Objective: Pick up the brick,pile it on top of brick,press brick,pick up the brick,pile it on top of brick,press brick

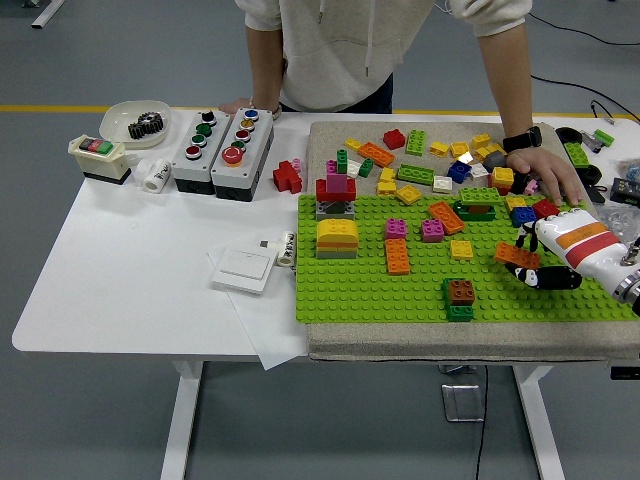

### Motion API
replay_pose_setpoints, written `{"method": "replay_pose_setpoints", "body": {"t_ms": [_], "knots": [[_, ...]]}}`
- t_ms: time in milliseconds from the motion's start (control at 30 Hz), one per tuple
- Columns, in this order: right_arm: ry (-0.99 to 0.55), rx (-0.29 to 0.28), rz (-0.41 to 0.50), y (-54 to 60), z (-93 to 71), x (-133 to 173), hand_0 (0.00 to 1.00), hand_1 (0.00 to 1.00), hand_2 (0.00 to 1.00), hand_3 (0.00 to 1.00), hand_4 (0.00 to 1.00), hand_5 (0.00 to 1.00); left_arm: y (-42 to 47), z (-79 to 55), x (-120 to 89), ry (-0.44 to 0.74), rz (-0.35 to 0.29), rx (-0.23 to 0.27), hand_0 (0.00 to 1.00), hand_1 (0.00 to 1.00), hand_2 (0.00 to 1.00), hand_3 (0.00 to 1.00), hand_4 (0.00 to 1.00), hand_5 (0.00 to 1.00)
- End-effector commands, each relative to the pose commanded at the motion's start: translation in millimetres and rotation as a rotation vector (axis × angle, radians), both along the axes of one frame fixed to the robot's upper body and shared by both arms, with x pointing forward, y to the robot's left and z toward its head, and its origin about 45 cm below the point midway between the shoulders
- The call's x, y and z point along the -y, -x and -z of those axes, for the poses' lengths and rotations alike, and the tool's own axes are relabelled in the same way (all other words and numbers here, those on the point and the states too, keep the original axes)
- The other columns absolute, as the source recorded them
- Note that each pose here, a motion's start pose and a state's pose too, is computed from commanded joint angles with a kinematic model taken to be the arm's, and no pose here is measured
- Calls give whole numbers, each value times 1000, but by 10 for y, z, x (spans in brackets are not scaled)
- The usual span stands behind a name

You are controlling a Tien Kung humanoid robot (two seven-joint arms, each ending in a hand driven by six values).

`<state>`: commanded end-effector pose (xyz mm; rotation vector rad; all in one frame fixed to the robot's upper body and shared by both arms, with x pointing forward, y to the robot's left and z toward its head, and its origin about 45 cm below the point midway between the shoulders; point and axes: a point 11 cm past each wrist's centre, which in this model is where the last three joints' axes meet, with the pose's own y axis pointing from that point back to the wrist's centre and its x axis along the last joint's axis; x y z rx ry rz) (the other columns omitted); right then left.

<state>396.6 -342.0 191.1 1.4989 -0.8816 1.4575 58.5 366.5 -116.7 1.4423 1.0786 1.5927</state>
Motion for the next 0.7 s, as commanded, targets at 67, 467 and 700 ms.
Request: {"method": "replay_pose_setpoints", "body": {"t_ms": [67,467,700], "knots": [[-7,15,-26,14,-70,-57,247,380,443,474,615,502,-2,0,-2,0,-1,1,772,751,751,595,656,677],[-21,44,-208,157,-252,-413,261,382,443,476,613,495,-1,-1,-3,0,-4,3,772,751,750,595,656,677],[3,57,-298,202,-277,-523,272,384,447,476,614,492,-7,-2,-5,0,-5,5,772,750,750,594,656,678]]}}
